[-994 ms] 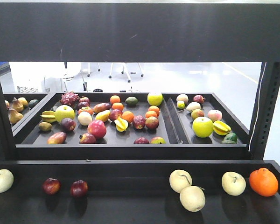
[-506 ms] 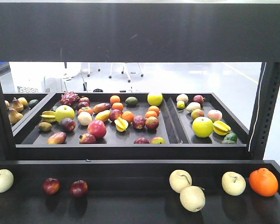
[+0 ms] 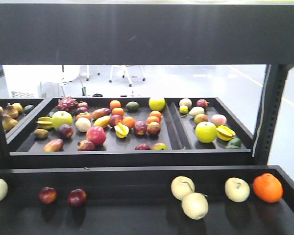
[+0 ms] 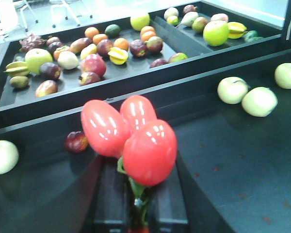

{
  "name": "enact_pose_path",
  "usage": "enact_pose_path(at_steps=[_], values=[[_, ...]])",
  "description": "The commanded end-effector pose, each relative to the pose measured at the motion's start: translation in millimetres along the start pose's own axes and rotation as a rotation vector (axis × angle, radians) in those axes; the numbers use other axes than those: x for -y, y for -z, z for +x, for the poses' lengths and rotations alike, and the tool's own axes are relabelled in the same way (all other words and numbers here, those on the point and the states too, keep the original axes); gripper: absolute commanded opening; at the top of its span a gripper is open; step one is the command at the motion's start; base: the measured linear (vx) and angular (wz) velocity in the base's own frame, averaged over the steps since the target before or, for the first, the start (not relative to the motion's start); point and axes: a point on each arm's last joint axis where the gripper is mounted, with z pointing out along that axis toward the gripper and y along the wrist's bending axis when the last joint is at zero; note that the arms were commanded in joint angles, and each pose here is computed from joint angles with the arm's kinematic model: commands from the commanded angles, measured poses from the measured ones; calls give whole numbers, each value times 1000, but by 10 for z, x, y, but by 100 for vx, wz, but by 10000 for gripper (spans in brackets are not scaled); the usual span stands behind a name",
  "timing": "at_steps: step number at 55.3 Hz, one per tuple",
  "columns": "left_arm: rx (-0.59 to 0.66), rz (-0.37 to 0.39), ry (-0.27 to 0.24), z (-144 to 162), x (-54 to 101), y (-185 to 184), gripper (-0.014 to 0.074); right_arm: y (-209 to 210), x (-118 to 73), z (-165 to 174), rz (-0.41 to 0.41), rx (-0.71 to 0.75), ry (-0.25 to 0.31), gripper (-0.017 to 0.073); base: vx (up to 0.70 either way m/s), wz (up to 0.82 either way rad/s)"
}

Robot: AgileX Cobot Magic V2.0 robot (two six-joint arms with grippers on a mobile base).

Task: Pick snacks and fruit into basket
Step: 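Lift the strawberries and avocado up off the tray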

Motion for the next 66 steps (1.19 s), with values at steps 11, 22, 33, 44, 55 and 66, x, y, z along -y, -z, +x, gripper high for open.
enact_pose_path(at_steps=[11, 22, 33, 44, 55, 66], values=[[83, -39, 16, -151, -38, 35, 0, 54, 4, -149, -6, 108, 22, -8, -8, -21], [83, -39, 16, -151, -38, 35, 0, 54, 4, -149, -6, 108, 22, -8, -14, -22], [83, -39, 16, -151, -38, 35, 0, 54, 4, -149, -6, 108, 22, -8, -18, -14], [83, -39, 16, -151, -38, 35, 0, 54, 4, -149, -6, 108, 22, -8, -23, -10], [83, -39, 16, -151, -38, 35, 0, 54, 4, -149, -6, 108, 22, -8, -26, -5], [83, -39, 16, -151, -38, 35, 0, 54, 4, -149, -6, 108, 22, -8, -28, 1]])
